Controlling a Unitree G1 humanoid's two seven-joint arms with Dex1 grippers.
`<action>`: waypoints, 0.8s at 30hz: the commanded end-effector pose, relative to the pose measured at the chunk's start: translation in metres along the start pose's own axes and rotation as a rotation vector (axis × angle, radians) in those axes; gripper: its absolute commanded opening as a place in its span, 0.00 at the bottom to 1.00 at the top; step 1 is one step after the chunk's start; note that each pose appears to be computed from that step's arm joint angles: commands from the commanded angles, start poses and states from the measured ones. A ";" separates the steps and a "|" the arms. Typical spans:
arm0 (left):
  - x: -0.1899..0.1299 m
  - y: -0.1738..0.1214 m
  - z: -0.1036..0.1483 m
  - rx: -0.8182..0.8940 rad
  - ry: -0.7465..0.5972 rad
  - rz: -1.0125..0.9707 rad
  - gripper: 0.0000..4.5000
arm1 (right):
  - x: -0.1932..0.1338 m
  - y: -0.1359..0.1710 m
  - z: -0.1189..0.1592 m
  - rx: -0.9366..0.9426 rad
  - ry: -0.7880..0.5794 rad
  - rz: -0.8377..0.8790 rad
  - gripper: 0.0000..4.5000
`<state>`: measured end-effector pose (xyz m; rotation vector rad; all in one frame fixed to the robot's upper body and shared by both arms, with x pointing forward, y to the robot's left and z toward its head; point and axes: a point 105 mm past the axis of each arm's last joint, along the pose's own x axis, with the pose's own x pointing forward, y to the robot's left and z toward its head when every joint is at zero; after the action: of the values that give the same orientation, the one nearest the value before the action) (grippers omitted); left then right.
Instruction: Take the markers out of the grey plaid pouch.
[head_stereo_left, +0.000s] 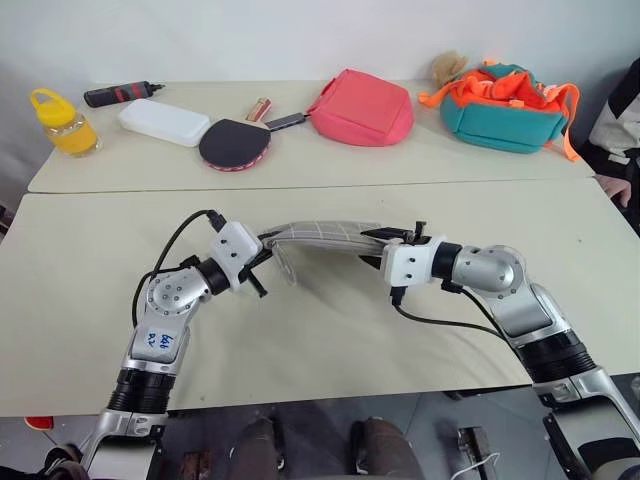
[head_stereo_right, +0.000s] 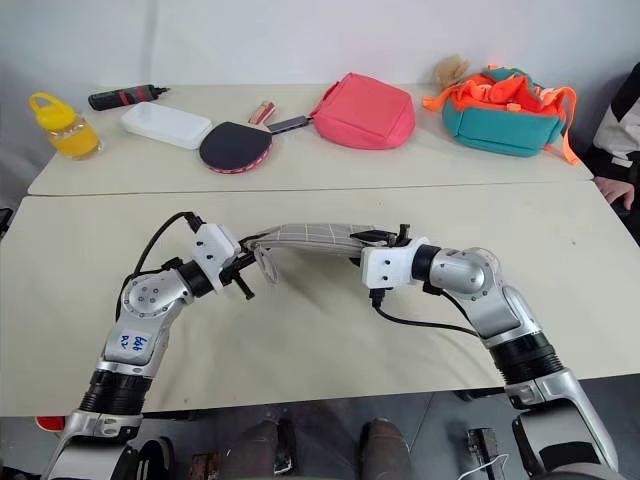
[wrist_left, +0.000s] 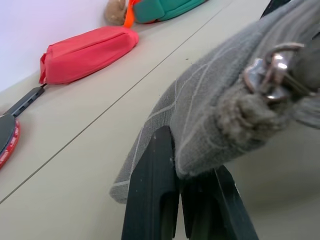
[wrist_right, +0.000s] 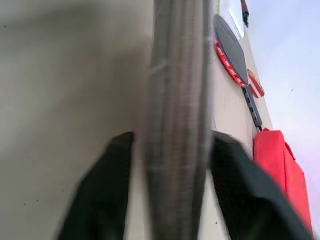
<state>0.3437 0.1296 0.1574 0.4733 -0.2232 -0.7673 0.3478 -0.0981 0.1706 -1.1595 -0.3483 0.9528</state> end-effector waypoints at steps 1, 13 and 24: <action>-0.002 -0.004 0.014 0.014 -0.057 -0.015 0.00 | -0.002 -0.017 0.010 -0.038 -0.033 -0.055 0.14; -0.023 -0.017 0.037 0.040 -0.215 -0.154 0.59 | -0.007 -0.024 0.009 0.039 -0.059 -0.103 0.00; -0.037 -0.003 0.017 0.087 -0.162 -0.114 0.59 | -0.012 -0.024 0.011 0.098 -0.117 -0.100 0.00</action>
<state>0.3089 0.1480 0.1587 0.4834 -0.3323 -0.9306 0.3462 -0.0973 0.1855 -1.0039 -0.3930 0.9667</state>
